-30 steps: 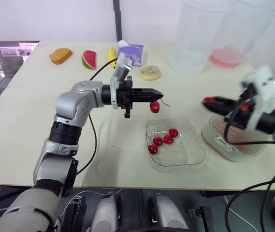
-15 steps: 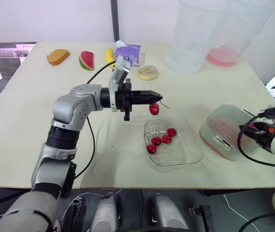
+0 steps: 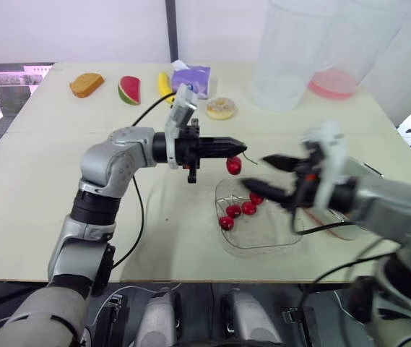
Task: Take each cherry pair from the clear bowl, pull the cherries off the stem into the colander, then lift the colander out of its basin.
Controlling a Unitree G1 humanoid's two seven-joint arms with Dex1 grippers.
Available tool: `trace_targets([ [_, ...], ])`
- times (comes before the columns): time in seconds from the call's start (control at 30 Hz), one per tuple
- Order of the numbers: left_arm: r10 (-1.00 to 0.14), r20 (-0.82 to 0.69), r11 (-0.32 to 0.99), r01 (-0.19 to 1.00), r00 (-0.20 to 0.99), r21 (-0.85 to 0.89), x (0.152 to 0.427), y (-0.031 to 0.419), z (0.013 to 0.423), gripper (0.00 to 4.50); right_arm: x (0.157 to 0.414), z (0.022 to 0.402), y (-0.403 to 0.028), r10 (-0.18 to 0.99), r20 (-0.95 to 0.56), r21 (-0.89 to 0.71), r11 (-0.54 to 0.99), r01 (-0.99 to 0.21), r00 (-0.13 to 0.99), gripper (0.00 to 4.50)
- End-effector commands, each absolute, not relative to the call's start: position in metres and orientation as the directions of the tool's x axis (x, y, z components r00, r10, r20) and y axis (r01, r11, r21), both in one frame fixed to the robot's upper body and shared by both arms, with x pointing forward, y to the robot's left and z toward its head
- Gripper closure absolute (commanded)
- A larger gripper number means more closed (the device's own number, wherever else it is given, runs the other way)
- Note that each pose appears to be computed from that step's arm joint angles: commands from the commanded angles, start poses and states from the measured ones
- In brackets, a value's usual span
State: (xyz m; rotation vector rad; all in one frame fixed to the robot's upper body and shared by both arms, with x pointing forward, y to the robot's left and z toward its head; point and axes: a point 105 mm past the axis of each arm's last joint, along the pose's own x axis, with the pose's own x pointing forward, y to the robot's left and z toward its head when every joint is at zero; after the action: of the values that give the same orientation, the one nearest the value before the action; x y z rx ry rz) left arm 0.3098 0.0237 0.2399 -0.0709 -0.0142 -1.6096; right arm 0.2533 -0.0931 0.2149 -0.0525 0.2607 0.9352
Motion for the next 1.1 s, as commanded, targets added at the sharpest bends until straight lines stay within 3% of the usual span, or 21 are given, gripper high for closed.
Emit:
trace_targets([
  [0.03, -0.996, 0.072, -0.053, 0.998, -0.054, 0.017, 0.306, 0.025, 0.253, 4.5, 0.261, 0.219, -0.082, 0.785, -0.236, 0.069, 0.602, -0.796, 0.573, 0.02],
  [0.33, -0.996, 0.07, -0.048, 0.999, -0.049, 0.022, 0.307, 0.025, 0.254, 4.5, 0.271, 0.227, -0.076, 0.786, -0.215, 0.078, 0.606, -0.792, 0.58, 0.02],
  [0.43, -0.997, 0.069, -0.044, 0.999, -0.046, 0.022, 0.307, 0.026, 0.254, 4.5, 0.271, 0.227, -0.076, 0.784, -0.21, 0.08, 0.609, -0.789, 0.584, 0.89],
  [0.6, -0.997, 0.066, -0.043, 0.999, -0.044, 0.023, 0.307, 0.026, 0.253, 4.5, 0.273, 0.229, -0.077, 0.775, -0.203, 0.075, 0.622, -0.779, 0.599, 3.27],
  [0.67, -0.997, 0.065, -0.042, 0.999, -0.044, 0.023, 0.307, 0.026, 0.253, 4.5, 0.273, 0.229, -0.077, 0.772, -0.202, 0.072, 0.625, -0.777, 0.602, 3.74],
  [1.1, -0.997, 0.07, -0.039, 0.999, -0.04, 0.02, 0.307, 0.025, 0.253, 4.5, 0.269, 0.183, -0.115, 0.648, -0.356, 0.083, 0.739, -0.668, 0.673, 3.9],
])
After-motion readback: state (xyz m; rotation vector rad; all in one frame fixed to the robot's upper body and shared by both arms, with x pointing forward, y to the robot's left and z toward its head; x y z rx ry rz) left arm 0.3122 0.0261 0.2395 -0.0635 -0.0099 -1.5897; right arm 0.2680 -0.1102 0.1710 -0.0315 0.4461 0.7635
